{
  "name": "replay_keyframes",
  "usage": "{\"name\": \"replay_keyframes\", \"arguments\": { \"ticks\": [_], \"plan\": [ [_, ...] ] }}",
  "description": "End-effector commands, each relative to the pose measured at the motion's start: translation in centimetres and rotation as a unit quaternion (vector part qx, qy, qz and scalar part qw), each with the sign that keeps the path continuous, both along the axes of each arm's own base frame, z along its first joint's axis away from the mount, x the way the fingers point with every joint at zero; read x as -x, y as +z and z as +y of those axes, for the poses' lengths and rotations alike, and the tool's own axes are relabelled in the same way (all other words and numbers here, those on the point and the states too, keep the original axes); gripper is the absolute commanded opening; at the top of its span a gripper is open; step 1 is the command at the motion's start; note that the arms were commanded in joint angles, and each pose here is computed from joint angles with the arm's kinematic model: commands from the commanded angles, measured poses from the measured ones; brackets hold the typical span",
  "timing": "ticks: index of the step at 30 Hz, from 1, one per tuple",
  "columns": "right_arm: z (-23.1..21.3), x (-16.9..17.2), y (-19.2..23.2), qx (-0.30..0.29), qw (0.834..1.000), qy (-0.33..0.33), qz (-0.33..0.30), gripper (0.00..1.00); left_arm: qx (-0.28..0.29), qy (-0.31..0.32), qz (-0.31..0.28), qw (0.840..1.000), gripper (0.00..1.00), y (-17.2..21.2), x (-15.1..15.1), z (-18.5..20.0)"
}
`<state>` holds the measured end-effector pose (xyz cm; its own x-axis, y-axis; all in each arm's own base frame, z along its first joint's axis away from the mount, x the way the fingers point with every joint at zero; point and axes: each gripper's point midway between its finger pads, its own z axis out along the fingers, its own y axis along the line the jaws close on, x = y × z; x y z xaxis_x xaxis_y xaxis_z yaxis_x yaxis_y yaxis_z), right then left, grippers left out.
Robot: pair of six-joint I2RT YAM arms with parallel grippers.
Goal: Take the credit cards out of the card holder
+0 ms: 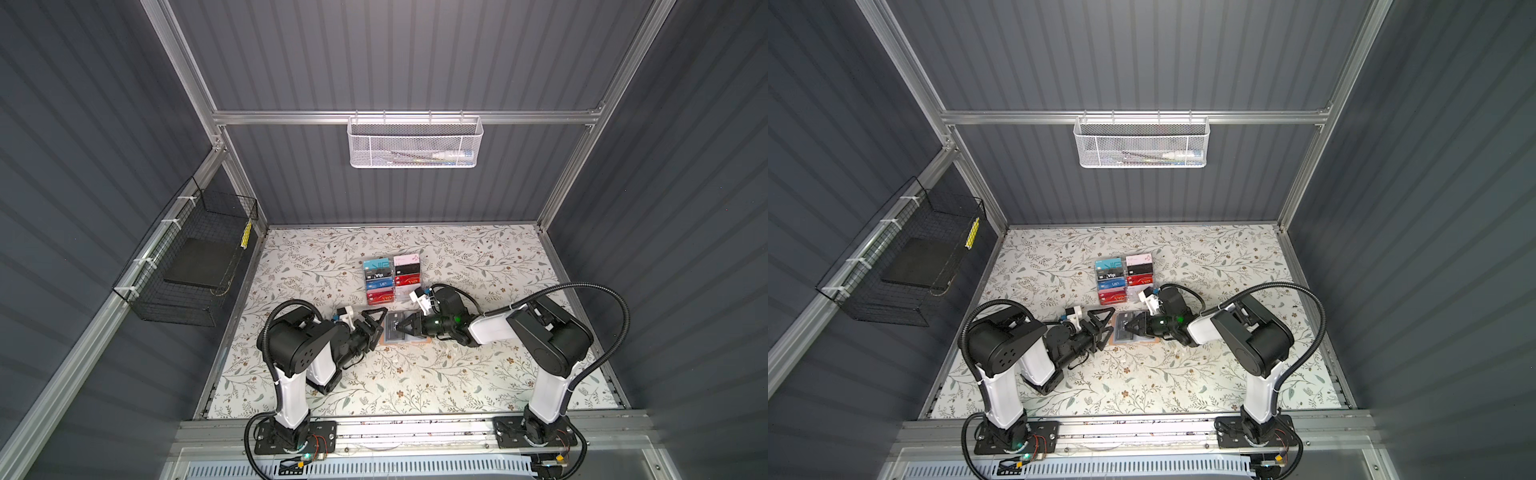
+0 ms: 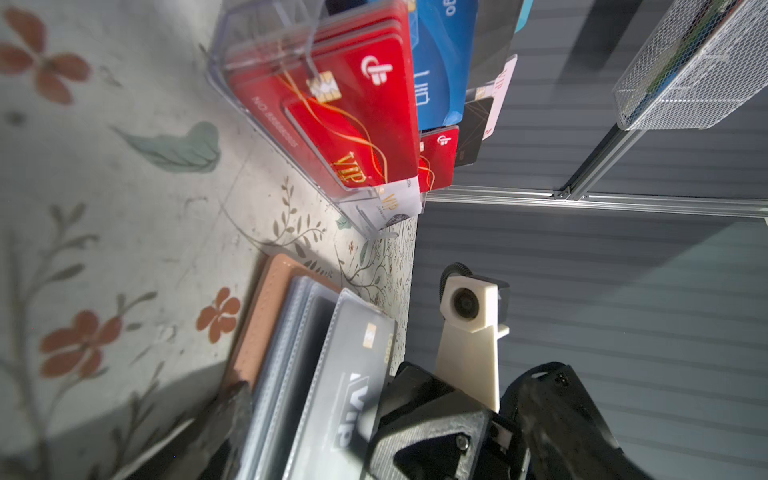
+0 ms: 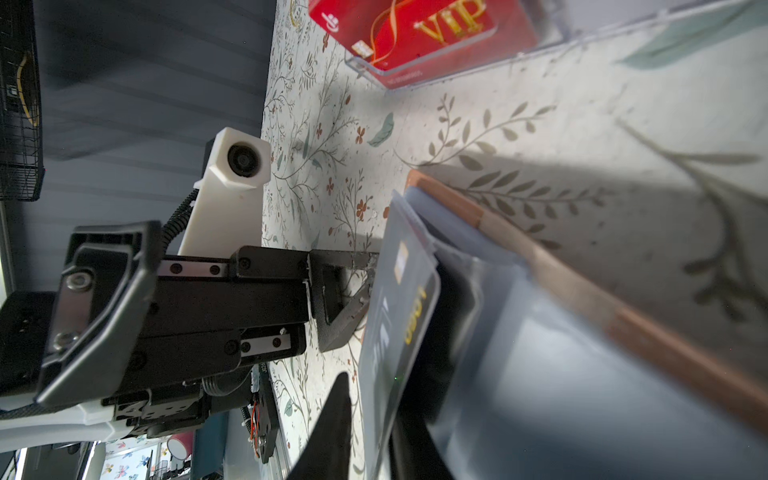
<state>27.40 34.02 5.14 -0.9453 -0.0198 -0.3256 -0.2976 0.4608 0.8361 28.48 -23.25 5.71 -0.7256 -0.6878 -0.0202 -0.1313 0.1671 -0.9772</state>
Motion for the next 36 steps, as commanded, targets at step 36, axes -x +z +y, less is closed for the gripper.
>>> {"name": "replay_keyframes", "arguments": {
  "ticks": [36],
  "plan": [
    [-1.6, -1.9, 1.0, 0.004, 1.0, -0.024, -0.007, 0.0, -0.089, -0.01, 0.099, 0.991, 1.0, -7.4, 3.7, 2.1]
  ]
}}
